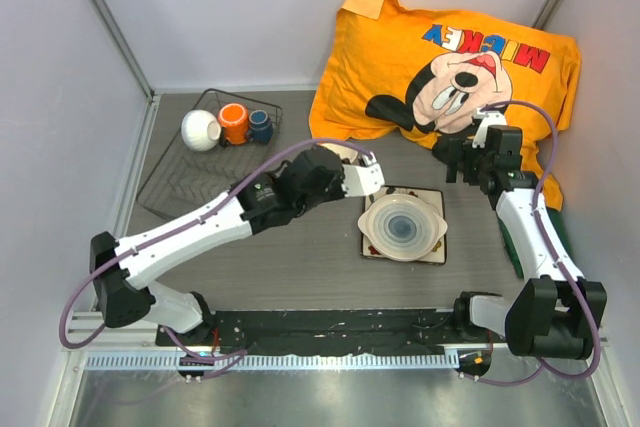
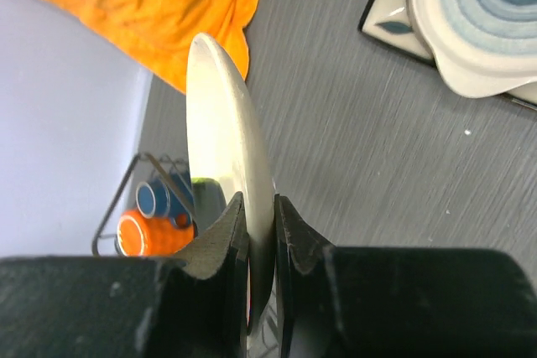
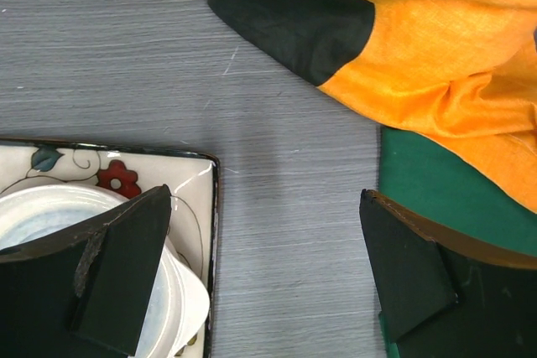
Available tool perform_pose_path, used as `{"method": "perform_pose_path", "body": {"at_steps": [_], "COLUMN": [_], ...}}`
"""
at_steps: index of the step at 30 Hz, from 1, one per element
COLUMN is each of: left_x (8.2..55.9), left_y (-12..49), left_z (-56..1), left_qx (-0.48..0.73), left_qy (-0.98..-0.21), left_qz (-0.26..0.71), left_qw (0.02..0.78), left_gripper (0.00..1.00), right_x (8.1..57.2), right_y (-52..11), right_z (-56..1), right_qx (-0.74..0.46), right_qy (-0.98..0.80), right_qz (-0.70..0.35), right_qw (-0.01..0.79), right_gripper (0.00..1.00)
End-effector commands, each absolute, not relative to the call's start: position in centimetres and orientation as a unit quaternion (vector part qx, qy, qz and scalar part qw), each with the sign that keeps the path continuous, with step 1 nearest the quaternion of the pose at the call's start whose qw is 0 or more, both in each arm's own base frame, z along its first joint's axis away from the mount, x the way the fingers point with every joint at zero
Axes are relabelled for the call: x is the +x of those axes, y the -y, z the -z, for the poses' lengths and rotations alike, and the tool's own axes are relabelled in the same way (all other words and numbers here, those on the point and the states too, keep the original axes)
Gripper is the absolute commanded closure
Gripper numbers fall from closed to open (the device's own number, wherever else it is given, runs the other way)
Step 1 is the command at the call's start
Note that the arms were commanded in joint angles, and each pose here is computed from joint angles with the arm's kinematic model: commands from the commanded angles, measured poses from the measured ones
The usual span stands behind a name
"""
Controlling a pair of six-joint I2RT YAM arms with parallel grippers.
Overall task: Unload the mixed dishes from the dish rack
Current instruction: Pick up the plate from the dish rack, then place the plate at the center of the board.
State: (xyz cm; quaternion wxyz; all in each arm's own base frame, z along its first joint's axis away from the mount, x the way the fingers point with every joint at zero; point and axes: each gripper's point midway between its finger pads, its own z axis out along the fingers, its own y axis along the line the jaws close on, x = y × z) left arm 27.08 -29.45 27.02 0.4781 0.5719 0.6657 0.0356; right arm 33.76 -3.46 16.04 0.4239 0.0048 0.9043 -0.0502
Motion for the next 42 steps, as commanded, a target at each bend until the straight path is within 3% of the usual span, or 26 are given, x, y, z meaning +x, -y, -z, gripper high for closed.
{"method": "perform_pose_path", "body": {"at_steps": [1,25,42], "left_x": [27.4,18.9,18.3], "left_y": [33.0,46.8,50.2], "left_z": [-28.1,-16.4,-11.5], "left_qx": [0.587,0.707,0.731], "left_qy": [-0.606,-0.463,-0.453], "left_qz": [-0.072,-0.103,-0.099], "left_qw": [0.532,0.524,0.502], "left_gripper": [1.00,1.00,0.99], "right_x": [34.6,34.3,34.3], "right_y": [4.6,6.0,5.3], "right_z": [-18.5,-18.9,-18.7], "right_qx": [0.021,0.038,0.031], "right_qy": [-0.887,-0.884,-0.887], "right_qz": [0.059,0.060,0.042], "right_qw": [0.457,0.461,0.459], "right_gripper": [0.02,0.02,0.02]}}
